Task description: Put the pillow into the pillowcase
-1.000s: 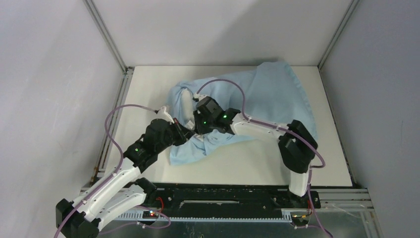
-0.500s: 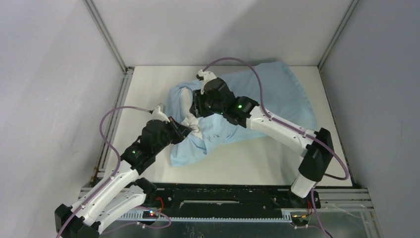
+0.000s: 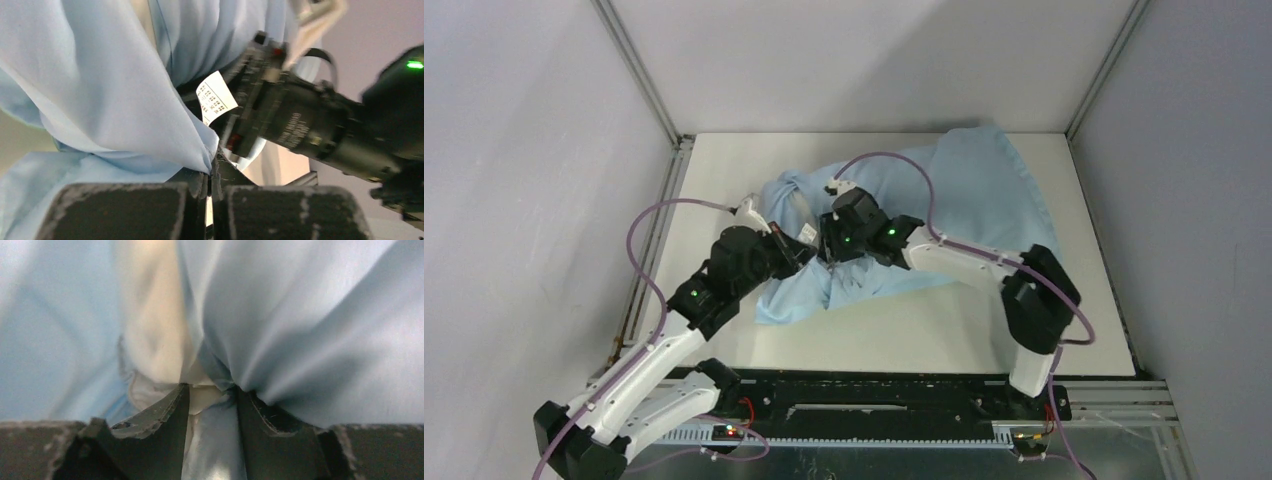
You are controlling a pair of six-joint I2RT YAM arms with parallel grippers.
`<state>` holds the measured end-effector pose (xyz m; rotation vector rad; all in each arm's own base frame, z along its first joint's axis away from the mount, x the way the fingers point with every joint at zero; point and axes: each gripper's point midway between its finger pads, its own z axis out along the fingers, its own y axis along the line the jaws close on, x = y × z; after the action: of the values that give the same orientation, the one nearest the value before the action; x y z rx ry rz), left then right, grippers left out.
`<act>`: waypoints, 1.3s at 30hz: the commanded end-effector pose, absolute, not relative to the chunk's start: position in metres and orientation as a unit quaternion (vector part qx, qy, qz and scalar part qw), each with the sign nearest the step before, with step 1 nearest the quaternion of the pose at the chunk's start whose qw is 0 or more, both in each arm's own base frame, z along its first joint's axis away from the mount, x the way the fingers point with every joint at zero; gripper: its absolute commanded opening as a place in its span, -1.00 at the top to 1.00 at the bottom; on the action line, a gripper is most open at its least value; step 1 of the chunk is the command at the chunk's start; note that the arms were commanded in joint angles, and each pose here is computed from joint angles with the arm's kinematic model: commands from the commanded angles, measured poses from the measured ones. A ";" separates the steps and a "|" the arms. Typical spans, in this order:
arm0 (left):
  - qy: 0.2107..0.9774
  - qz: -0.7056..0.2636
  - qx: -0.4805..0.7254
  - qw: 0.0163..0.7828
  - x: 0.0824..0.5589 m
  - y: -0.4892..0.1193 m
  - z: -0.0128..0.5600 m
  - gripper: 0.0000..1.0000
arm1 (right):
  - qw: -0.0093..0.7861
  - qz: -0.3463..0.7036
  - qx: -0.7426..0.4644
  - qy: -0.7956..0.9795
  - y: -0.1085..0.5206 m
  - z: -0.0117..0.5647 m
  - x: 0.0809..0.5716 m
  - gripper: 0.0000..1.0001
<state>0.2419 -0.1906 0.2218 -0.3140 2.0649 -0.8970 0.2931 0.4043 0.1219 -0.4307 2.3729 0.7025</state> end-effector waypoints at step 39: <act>0.808 -0.330 -0.090 0.480 0.236 -0.172 0.270 -0.32 | 0.403 0.210 -0.162 0.876 0.329 0.240 0.305 -0.28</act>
<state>0.2284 -0.2075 0.2245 -0.1793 2.0938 -0.9301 0.3081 0.3361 0.1929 -0.3736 2.2953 0.5372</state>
